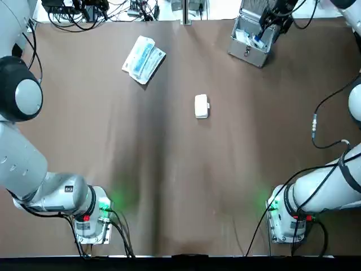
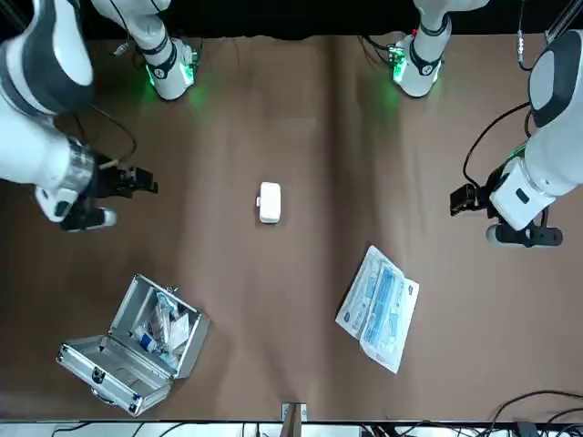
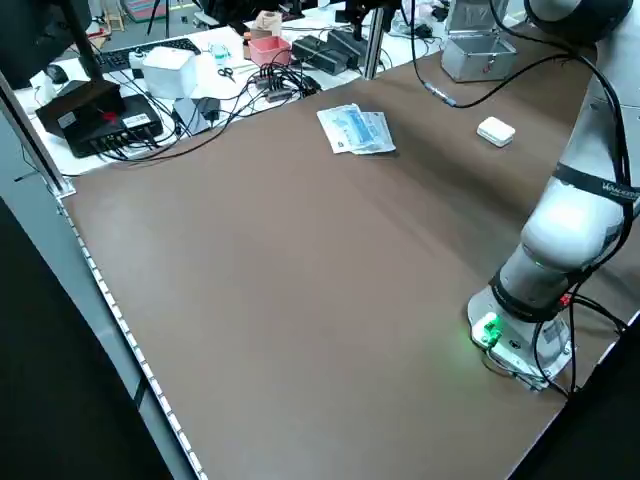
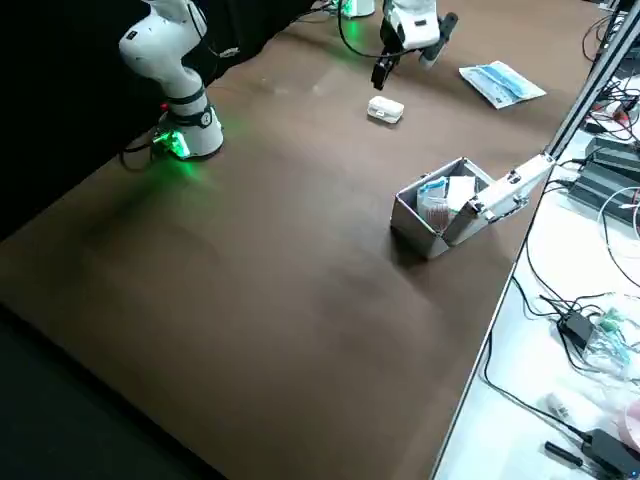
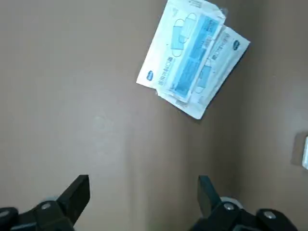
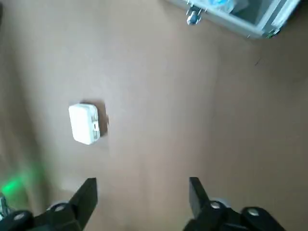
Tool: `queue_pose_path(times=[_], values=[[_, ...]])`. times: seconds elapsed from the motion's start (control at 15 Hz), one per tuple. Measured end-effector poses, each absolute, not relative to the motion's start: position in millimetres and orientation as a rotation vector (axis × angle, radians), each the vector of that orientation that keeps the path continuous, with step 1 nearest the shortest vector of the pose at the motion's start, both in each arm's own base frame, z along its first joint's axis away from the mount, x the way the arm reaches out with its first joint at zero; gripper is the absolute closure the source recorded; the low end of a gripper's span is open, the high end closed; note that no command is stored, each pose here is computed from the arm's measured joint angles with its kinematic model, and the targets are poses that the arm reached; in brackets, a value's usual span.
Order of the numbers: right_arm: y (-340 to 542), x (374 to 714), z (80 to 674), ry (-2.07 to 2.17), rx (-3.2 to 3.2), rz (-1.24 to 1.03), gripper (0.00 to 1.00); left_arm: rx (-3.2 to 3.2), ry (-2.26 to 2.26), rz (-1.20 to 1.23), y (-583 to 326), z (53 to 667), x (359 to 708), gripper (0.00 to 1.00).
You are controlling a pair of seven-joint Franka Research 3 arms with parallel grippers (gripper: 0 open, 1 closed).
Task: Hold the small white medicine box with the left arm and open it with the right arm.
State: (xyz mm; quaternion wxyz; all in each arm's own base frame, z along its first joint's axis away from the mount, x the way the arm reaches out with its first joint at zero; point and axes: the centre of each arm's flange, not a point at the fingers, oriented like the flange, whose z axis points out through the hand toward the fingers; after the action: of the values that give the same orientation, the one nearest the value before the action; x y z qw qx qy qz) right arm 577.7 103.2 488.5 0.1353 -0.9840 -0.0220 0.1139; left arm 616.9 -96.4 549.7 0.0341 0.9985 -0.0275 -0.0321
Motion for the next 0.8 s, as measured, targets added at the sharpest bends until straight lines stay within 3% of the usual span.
queue_pose_path(times=[0.2, 0.33, 0.47, 0.53, 0.6, 0.8], values=[[126, 574, 452, -0.094, -2.829, 0.439, 0.48, 3.048, -0.078, -0.06, -98, 556, 619, 0.01], [135, 574, 430, -0.086, -2.792, 0.496, 0.53, 3.042, -0.079, -0.026, -99, 560, 621, 0.01], [141, 576, 410, -0.066, -2.754, 0.54, 0.74, 3.032, -0.088, 0.004, -102, 562, 623, 0.01], [145, 578, 393, -0.054, -2.73, 0.578, 0.93, 2.968, -0.104, 0.008, -106, 564, 624, 0.01], [148, 578, 386, -0.052, -2.723, 0.59, 0.99, 2.921, -0.118, 0.006, -109, 565, 624, 0.01], [166, 580, 363, -0.072, -2.728, 0.599, 0.99, 2.782, -0.248, 0.019, -114, 568, 623, 0.01]])
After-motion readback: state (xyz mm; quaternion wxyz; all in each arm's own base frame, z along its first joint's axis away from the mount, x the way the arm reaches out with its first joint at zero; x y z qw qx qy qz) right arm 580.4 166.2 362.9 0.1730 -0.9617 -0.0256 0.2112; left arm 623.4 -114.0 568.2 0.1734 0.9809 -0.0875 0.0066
